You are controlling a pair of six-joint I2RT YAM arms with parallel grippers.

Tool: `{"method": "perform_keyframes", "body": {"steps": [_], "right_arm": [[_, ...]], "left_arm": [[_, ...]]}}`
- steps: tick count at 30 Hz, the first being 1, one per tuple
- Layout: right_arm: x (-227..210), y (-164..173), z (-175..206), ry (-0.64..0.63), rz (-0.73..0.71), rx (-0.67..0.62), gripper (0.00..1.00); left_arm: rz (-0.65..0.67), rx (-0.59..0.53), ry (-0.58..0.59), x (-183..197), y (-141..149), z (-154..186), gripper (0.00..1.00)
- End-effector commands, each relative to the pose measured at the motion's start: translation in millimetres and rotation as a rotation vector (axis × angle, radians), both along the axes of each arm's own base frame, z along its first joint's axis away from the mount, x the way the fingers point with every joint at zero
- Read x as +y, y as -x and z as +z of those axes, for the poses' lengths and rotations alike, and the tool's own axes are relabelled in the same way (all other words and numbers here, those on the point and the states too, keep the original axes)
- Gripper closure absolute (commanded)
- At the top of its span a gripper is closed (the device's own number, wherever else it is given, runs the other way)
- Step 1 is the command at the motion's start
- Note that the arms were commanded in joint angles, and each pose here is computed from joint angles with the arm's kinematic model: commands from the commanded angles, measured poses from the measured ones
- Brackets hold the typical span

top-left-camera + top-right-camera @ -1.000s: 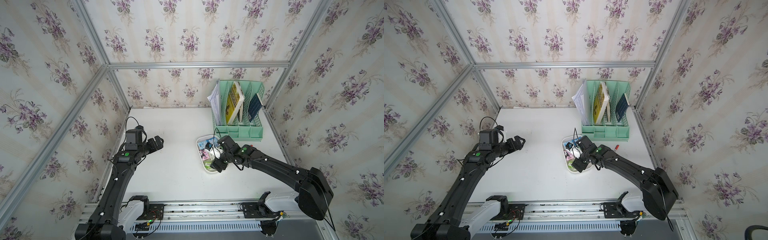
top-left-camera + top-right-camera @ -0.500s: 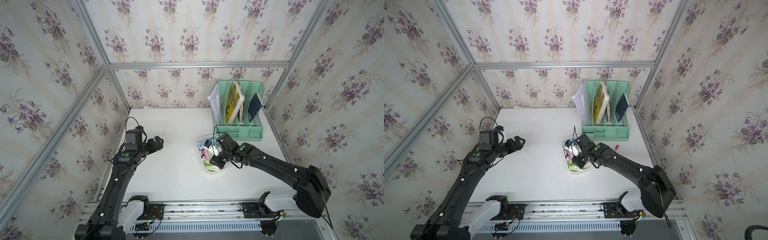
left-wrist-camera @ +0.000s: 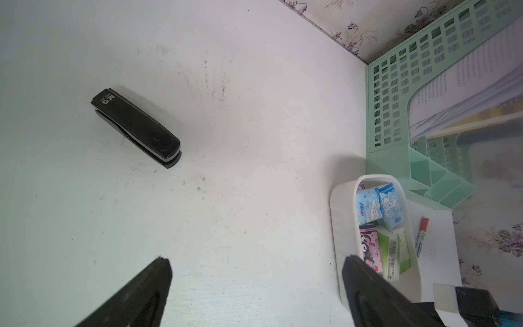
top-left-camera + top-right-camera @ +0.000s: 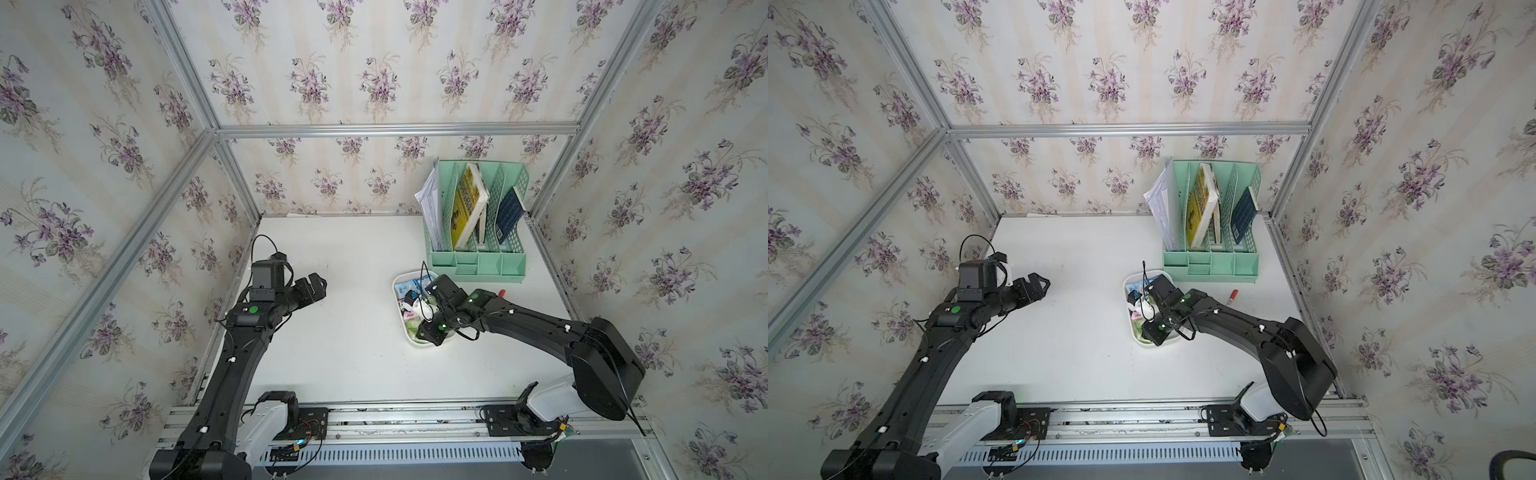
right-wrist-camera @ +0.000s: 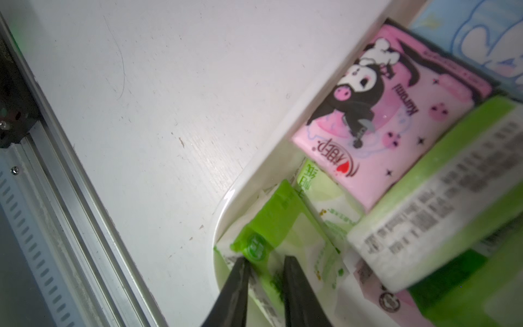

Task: Put the pocket tissues into the storage box
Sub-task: Place the pocket tissues in the storage box, then reset both arms

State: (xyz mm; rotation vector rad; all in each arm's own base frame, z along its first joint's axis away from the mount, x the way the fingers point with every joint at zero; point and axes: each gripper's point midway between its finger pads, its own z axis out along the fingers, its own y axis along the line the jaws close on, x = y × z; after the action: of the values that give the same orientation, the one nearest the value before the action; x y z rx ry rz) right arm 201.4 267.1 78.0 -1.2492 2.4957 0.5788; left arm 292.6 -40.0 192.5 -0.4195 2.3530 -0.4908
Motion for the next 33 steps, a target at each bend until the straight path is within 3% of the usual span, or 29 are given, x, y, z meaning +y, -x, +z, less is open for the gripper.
{"method": "perform_keyframes", "body": {"steps": [1,8,11,15,20,25,30,33], "right_arm": [[5,-4,17,-0.04,-0.011,-0.026,0.67],[13,-37,90,-0.194,-0.1,-0.205,0.32],[1,-66,119,-0.267,-0.224,-0.29,0.18],[-34,-112,155,-0.308,-0.447,-0.431,0.03],[-93,-156,194,-0.329,-0.731,-0.62,0.0],[-150,-181,184,-0.262,-0.962,-0.663,0.0],[-199,-191,166,-0.228,-1.138,-0.711,0.0],[-216,-191,161,-0.23,-1.138,-0.813,0.0]], "left_arm": [[-0.004,-0.006,-0.024,2,-1,2,0.01],[-0.004,-0.013,-0.015,1,-4,3,0.01],[-0.002,-0.03,-0.046,5,-7,6,0.01],[0.03,-0.066,-0.173,24,-16,17,0.01],[0.065,-0.132,-0.37,50,-38,22,0.01],[0.091,-0.173,-0.559,73,-57,-4,0.01],[0.085,-0.308,-0.621,73,-73,-26,0.01],[0.086,-0.352,-0.654,74,-81,-43,0.01]]}}
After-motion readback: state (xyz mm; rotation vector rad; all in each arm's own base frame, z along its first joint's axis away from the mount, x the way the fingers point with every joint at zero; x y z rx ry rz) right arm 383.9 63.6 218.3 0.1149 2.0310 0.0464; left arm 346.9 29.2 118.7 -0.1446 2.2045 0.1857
